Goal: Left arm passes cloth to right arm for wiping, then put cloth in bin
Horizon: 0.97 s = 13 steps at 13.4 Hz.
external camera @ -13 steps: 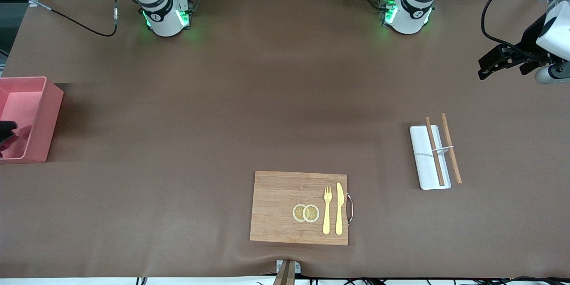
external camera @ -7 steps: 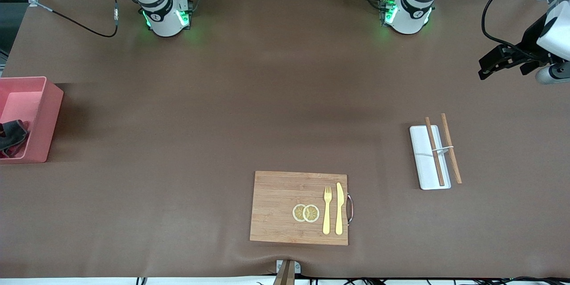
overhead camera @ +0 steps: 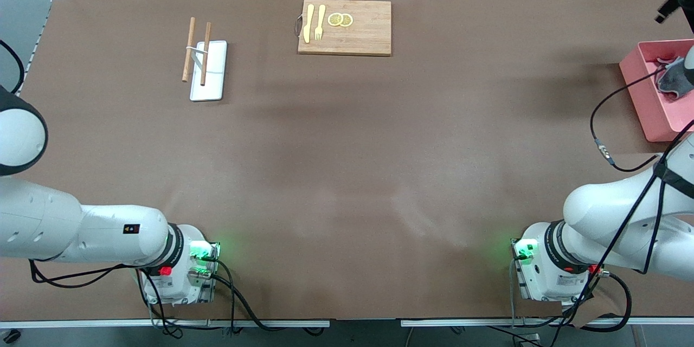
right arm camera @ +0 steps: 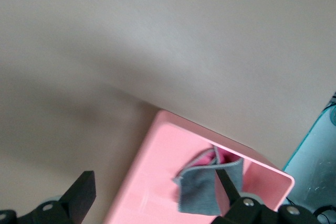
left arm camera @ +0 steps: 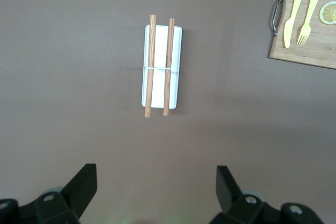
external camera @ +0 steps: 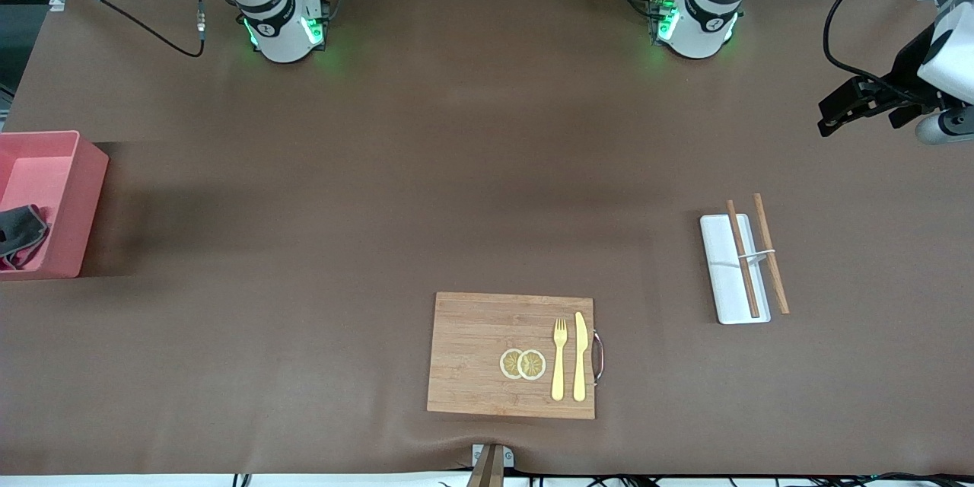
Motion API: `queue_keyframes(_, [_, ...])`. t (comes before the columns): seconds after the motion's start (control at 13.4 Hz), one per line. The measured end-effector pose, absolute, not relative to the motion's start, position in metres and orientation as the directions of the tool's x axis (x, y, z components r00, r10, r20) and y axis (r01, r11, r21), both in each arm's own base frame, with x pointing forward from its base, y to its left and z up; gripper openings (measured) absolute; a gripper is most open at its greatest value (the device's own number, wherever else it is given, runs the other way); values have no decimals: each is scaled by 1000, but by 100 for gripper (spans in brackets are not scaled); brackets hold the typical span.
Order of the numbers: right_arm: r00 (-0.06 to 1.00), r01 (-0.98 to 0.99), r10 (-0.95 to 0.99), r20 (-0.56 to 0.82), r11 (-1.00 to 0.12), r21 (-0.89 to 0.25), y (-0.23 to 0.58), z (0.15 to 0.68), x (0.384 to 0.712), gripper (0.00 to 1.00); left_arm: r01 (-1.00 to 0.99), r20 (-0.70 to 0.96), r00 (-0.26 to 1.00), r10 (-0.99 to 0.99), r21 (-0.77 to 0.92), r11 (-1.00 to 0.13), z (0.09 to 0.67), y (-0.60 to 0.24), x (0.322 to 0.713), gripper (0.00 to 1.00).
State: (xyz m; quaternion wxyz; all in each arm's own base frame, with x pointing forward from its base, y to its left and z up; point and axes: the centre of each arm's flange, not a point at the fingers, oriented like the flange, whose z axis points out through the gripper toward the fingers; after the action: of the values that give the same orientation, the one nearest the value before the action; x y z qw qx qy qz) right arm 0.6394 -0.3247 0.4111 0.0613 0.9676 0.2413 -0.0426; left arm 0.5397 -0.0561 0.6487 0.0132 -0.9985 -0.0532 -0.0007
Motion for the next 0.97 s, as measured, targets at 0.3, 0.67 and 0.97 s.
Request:
queue_keyframes(0.3, [909, 398, 384, -160, -915, 63, -217, 421, 666, 100, 107, 1, 994, 108, -27, -994, 648, -55, 540, 100])
queue_keyframes(0.67, [977, 131, 129, -173, -991, -2, -69, 421, 685, 100, 108, -2, 994, 108, -27, -994, 646, -55, 540, 100])
queue_keyframes(0.97, [984, -87, -84, -160, -996, -10, 40, 458, 674, 100, 109, -9, 994, 110, -29, -994, 643, -54, 540, 100])
